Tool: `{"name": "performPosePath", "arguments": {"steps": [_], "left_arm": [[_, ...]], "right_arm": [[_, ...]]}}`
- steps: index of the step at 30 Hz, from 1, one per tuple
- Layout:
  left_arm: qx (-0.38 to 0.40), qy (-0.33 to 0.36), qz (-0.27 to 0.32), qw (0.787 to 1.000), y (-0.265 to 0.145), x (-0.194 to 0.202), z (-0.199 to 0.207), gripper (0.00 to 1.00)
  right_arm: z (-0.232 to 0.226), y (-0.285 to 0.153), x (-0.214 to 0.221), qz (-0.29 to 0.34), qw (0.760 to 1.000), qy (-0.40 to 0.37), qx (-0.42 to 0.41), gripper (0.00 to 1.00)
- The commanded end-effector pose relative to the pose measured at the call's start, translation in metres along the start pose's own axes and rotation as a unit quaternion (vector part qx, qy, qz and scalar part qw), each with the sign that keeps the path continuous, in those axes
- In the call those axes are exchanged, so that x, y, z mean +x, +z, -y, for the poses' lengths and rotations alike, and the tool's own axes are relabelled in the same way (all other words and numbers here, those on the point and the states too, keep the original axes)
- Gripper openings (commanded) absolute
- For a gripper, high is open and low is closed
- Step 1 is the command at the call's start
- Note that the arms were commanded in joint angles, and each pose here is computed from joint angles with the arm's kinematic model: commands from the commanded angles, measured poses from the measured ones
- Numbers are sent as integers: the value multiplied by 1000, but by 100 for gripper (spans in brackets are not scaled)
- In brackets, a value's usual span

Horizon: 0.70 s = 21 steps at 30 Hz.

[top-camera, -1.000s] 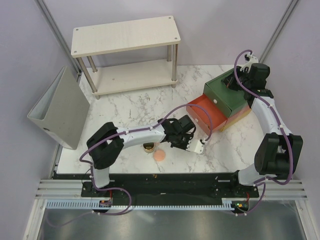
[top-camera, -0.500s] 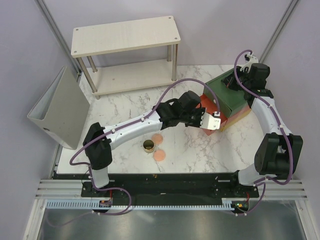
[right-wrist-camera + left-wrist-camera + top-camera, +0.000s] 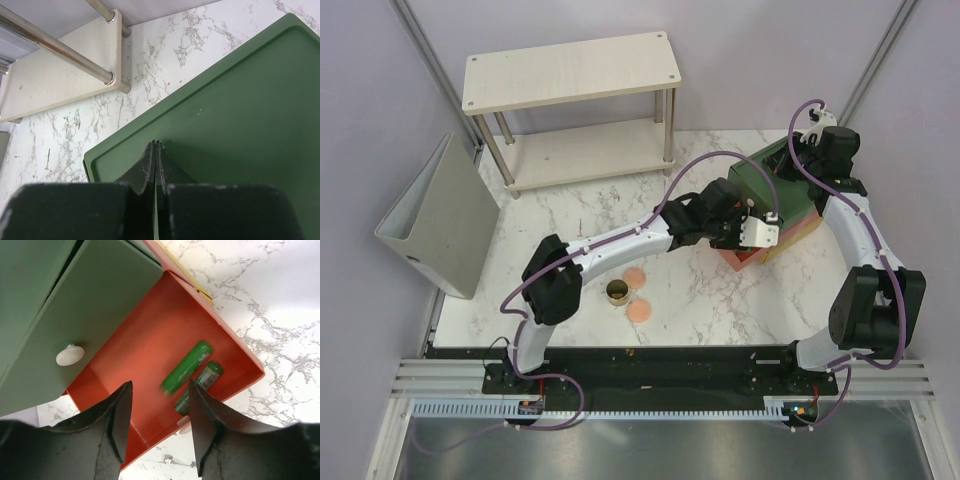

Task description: Organize the makeup

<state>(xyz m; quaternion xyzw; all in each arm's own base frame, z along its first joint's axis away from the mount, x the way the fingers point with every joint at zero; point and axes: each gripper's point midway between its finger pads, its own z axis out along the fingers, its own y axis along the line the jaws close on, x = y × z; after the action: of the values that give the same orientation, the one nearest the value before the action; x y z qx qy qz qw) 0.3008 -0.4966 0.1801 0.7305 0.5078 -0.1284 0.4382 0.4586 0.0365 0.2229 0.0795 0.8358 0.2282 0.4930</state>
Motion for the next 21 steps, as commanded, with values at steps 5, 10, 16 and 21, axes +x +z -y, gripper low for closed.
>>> {"name": "performPosePath", "arguments": {"steps": [5,10,16,21], "left_arm": [[-106,6,38,994,-27,-38,-58,59],[-151,-19,33,988,-55,-39,-79,61],[-166,-113,17,980,-81,-9,-74,82],[-171,-179,-27,969,-84,33,-54,83]], "right_arm": [[48,-18,155,-255,959,81,90,0],[49,-17,155,-255,959,81,91,0],[50,-17,155,-254,959,80,93,0],[50,-17,157,-256,959,81,92,0]]}}
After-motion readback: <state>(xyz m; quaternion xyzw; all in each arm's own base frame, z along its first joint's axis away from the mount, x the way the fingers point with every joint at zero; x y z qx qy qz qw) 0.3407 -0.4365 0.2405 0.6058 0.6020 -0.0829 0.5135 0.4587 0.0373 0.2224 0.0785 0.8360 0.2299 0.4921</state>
